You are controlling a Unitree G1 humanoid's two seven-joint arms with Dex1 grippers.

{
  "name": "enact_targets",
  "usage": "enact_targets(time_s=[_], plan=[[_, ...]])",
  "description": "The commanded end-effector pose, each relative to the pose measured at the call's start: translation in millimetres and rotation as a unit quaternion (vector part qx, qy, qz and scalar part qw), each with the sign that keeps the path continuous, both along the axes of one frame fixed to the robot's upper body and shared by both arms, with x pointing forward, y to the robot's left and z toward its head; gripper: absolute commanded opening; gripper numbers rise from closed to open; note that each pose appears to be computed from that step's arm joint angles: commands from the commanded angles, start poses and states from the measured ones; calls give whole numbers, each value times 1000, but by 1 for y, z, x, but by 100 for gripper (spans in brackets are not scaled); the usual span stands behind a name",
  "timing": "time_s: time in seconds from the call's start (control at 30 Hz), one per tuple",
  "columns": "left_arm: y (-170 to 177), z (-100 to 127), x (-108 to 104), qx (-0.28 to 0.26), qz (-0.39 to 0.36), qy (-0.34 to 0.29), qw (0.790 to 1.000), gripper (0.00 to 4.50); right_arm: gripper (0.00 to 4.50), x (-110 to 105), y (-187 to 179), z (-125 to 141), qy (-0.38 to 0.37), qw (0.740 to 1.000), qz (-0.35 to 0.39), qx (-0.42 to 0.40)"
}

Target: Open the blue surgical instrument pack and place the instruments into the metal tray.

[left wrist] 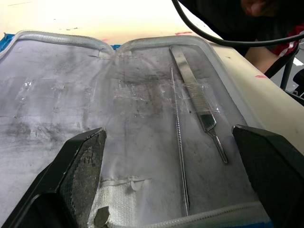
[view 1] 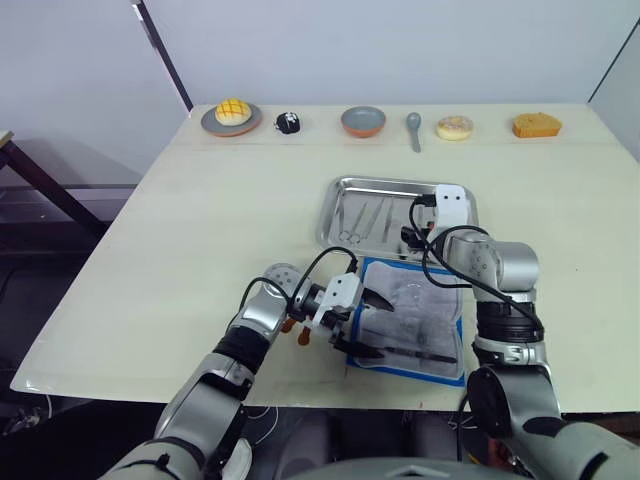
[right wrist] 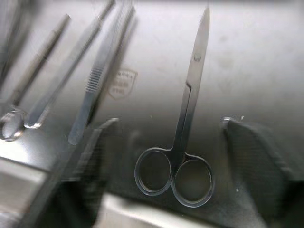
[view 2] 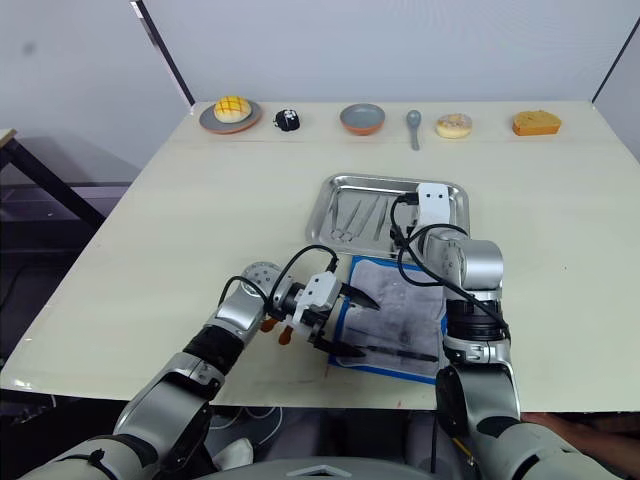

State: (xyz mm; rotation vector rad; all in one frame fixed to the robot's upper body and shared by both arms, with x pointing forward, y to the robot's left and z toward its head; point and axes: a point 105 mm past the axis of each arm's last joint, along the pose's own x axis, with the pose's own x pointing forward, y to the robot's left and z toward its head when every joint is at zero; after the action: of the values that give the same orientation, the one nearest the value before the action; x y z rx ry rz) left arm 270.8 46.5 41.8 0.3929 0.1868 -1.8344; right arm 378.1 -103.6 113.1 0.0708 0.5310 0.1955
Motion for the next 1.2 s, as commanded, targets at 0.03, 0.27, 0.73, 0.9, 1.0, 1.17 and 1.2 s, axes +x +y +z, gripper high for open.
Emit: enact_targets(time_s=[0.03,0.27,0.73,0.9,1.0,1.17,1.2], plan=[[12,-54,-28,71,12,103,992,450,445,-9,8,38,-92,994,53,1],[14,-54,-27,73,11,101,992,450,445,-58,16,65,-258,938,230,4],[17,-54,-26,71,12,100,992,450,445,-153,-44,53,-264,879,391,67],[18,-54,-25,73,11,99,992,450,445,-177,-68,55,-239,875,416,68],[19,-53,-24,74,9,97,992,450,445,-191,-83,59,-226,873,427,69],[21,-53,-24,78,5,97,992,450,445,-210,-103,70,-218,870,438,68],[21,-53,-24,79,4,97,992,450,445,-212,-106,72,-217,869,439,67]])
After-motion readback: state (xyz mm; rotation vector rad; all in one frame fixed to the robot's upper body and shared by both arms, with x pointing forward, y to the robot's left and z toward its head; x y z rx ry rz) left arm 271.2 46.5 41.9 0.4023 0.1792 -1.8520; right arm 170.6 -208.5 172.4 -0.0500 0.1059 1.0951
